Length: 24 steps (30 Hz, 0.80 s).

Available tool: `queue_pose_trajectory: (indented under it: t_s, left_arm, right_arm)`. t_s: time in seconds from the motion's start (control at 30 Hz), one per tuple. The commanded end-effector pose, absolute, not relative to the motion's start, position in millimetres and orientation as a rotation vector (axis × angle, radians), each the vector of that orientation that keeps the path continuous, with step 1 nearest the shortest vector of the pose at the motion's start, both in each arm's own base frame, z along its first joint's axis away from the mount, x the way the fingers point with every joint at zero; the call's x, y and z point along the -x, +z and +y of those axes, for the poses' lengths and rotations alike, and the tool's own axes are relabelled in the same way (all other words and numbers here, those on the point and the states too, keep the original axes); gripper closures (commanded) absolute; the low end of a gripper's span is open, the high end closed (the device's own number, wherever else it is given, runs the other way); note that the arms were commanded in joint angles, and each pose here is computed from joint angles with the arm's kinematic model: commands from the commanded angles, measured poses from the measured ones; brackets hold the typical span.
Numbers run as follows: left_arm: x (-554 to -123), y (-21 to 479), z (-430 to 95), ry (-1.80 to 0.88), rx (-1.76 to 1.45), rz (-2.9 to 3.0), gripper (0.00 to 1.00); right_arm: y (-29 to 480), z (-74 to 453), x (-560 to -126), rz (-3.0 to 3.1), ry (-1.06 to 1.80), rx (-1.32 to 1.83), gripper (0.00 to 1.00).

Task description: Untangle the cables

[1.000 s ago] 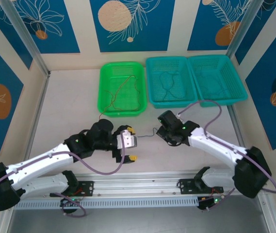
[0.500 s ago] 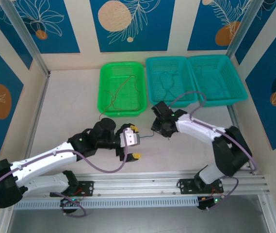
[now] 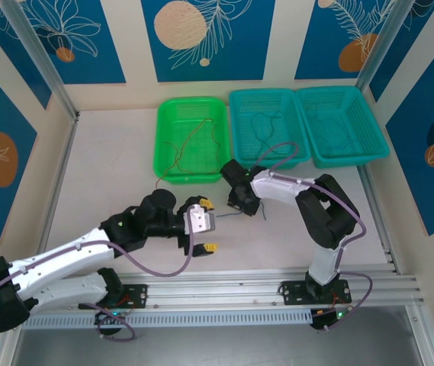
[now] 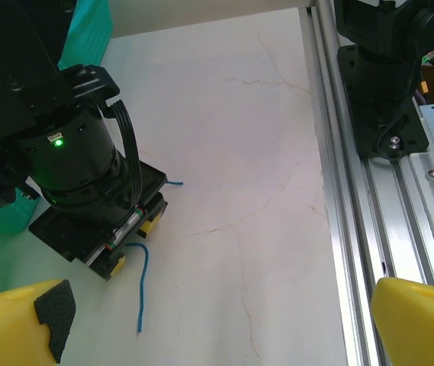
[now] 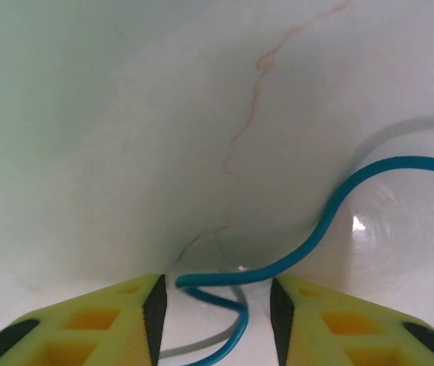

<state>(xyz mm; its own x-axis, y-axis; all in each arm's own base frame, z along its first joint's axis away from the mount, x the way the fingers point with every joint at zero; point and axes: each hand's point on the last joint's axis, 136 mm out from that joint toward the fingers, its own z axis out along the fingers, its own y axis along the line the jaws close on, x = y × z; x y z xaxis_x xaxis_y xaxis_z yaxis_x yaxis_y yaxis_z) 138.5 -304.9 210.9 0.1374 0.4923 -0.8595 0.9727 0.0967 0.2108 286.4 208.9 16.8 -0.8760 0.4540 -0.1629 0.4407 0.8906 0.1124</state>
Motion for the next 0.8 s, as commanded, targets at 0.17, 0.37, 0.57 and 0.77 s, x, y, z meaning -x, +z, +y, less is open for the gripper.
queue_pose_trajectory:
  t_s: [0.17, 0.37, 0.57, 0.77]
  left_arm:
    - [-131, 208, -305, -0.695, -1.538, 1.445, 0.00]
    - [-125, 210, -307, -0.734, -1.551, 1.417, 0.00]
    - [-128, 213, -311, -0.751, -1.532, 1.420, 0.00]
    - [-128, 219, -320, -0.801, -1.513, 1.416, 0.00]
  right_arm:
    - [10, 198, -285, 2.829, -0.018, -0.671, 0.83]
    - [20, 189, -278, 2.780, 0.031, -0.649, 1.00]
    - [45, 173, -271, 2.700, 0.083, -0.609, 1.00]
    - [83, 155, -268, 2.589, 0.144, -0.599, 1.00]
